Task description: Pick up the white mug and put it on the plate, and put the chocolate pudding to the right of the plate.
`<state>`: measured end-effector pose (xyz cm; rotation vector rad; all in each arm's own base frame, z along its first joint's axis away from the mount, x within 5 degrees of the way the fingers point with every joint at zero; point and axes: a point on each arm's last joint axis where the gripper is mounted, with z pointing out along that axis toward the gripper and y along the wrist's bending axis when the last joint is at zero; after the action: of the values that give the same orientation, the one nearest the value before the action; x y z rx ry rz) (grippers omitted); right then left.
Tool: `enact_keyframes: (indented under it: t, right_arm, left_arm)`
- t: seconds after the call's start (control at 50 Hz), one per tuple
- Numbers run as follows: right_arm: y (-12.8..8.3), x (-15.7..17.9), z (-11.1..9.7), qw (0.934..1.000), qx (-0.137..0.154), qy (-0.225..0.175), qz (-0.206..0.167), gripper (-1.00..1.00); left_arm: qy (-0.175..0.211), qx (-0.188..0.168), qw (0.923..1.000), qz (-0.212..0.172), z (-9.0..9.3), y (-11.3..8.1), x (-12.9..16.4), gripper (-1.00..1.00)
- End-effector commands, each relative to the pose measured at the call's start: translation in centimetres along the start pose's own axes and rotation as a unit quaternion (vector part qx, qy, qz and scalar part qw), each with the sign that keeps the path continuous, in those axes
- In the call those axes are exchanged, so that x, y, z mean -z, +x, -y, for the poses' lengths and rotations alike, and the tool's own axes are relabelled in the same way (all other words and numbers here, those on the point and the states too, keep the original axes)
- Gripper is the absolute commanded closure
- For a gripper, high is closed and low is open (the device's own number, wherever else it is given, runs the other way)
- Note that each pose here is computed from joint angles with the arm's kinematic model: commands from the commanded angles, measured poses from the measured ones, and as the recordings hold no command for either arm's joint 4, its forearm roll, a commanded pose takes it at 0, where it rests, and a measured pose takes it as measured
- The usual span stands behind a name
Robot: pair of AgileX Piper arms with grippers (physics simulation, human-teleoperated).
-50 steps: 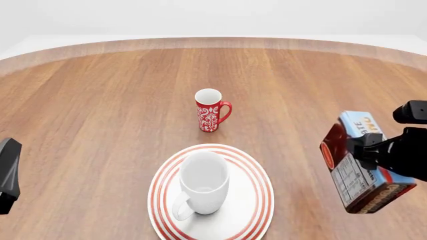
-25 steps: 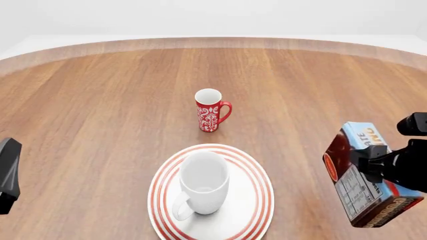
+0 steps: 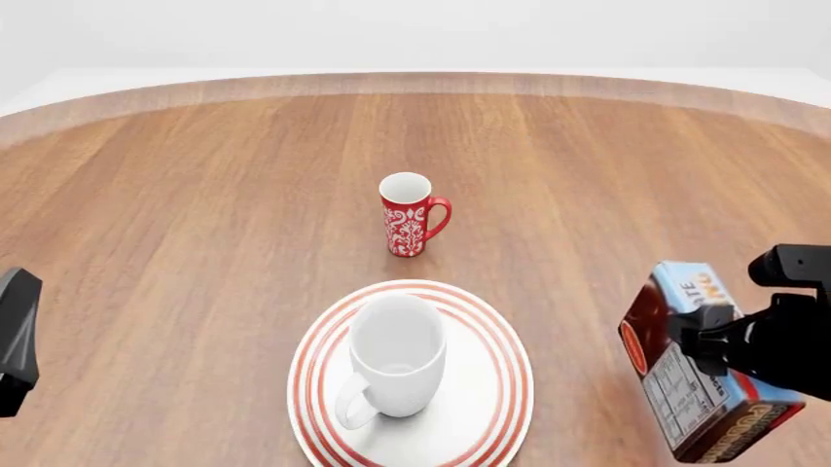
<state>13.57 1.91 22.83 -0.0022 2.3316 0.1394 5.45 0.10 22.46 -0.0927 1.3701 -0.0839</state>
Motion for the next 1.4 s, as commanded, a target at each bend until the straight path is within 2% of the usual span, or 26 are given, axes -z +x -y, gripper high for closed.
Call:
enact_keyframes:
  t: [0.02, 1.0, 1.02, 1.4]
  right_arm:
    - [0.8, -0.9, 0.1, 0.9999, -0.011, 0.001, -0.011, 1.00]
    - [2.4, -2.9, -0.3, 0.9991, -0.016, -0.008, -0.039, 1.00]
    - [2.4, -2.9, -0.3, 0.9991, -0.017, -0.008, -0.039, -1.00]
    - [2.0, -2.5, -0.2, 0.9992, -0.018, -0.007, -0.035, -1.00]
  left_arm:
    - [0.000, 0.000, 1.0000, 0.000, 0.0, 0.0, 0.0, -1.00]
    - [0.000, 0.000, 1.0000, 0.000, 0.0, 0.0, 0.0, -1.00]
    - [0.000, 0.000, 1.0000, 0.000, 0.0, 0.0, 0.0, -1.00]
    - [0.000, 0.000, 1.0000, 0.000, 0.0, 0.0, 0.0, -1.00]
